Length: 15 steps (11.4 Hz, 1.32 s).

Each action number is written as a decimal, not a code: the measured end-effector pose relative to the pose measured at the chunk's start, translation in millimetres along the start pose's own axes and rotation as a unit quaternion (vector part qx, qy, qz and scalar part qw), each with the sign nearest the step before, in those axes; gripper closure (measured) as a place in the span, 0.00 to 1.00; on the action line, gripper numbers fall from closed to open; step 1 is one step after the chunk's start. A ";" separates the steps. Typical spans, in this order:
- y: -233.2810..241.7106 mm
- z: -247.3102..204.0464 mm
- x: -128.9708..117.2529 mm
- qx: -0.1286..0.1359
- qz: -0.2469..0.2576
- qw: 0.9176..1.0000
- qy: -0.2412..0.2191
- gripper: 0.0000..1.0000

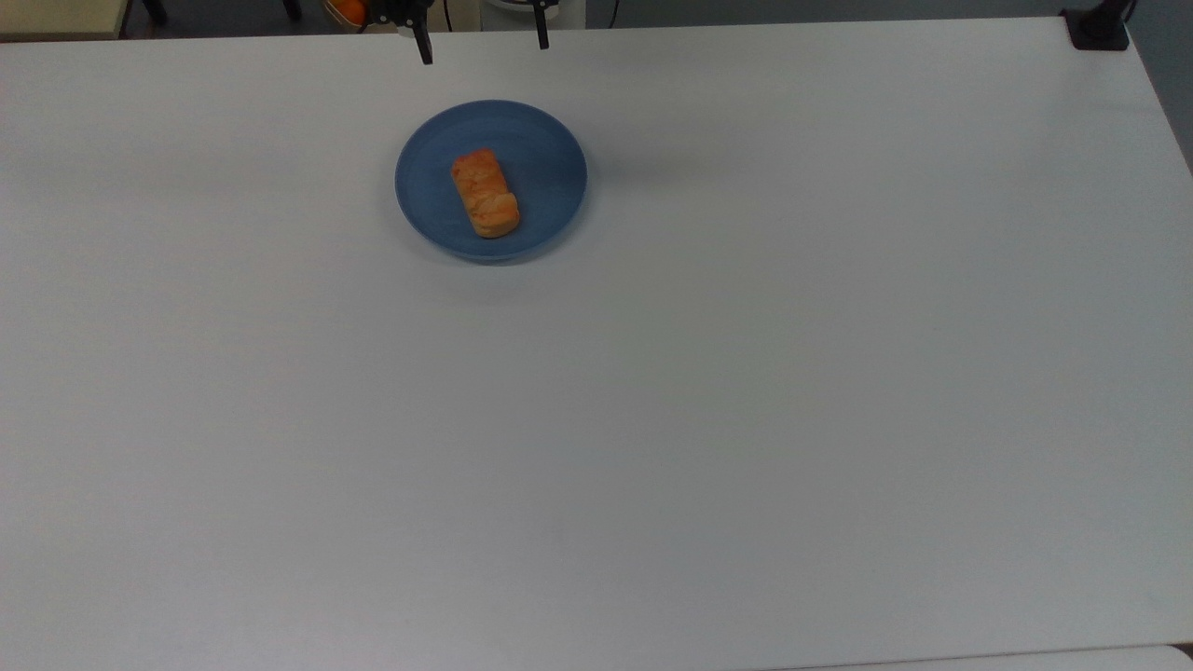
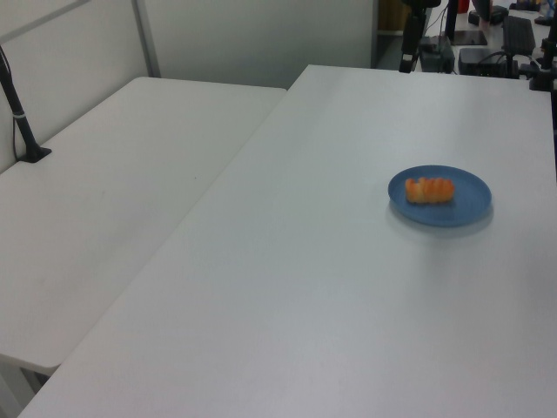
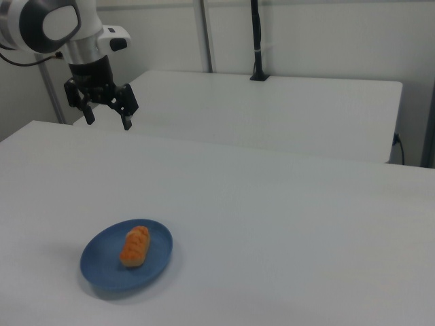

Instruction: Put the bread on the table

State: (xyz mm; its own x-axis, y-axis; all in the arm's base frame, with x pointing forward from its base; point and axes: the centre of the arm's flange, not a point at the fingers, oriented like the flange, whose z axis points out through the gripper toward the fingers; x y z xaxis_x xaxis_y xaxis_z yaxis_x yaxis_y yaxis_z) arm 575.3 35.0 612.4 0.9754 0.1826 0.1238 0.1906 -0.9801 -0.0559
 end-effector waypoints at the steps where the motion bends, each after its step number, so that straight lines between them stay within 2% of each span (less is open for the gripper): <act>1: 0.0 0.0 0.0 0.000 0.000 1.000 0.000 0.00; 10: 9.1 3.4 -2.0 0.000 0.006 1.000 -0.004 0.00; 15: 12.5 39.6 -10.9 0.005 0.009 0.999 -0.042 0.00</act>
State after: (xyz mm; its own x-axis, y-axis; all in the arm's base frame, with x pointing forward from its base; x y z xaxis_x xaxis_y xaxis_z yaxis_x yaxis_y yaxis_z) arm 571.4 23.8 571.1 0.9843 0.1721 0.0390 0.1744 -0.9824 -0.0674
